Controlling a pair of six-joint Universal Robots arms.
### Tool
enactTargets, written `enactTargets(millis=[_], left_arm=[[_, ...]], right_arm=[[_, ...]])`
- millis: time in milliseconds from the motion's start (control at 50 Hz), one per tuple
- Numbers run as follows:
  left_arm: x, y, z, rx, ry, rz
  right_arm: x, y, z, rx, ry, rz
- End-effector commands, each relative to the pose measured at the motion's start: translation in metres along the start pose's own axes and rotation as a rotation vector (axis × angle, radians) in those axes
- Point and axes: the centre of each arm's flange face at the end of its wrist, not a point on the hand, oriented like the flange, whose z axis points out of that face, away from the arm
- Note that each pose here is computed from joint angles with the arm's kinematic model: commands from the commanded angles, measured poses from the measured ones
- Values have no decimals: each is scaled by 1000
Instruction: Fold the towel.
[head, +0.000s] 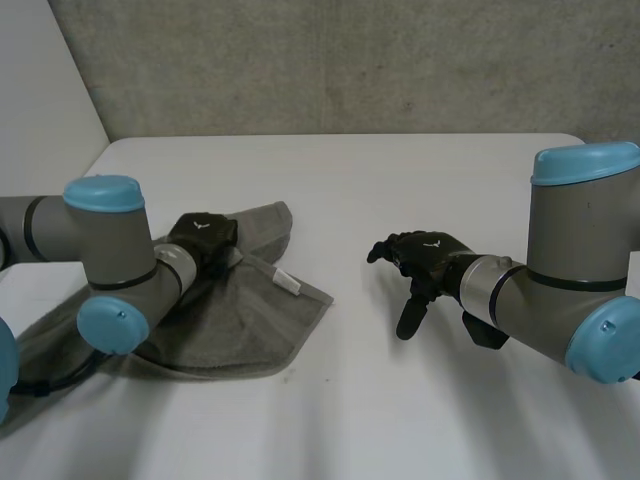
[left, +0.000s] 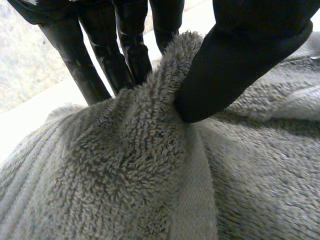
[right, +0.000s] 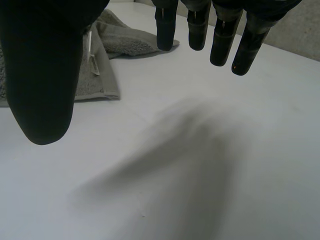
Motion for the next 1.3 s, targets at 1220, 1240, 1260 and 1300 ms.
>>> enactTargets(millis=[1220,1240,1260,1300], left_arm=[[18,-228,-296,765,-67,81],[18,-228,-296,765,-67,81],[10,-230,-289,770,-102,75],[2,-232,-282,780,-137,71]], right_arm=[[-63,-140,37,630,-290,101],[-41,-161,20,707,-170,62],[-18,-176,5,768,-46,18],[-5,-188,-14,827,48,-25]])
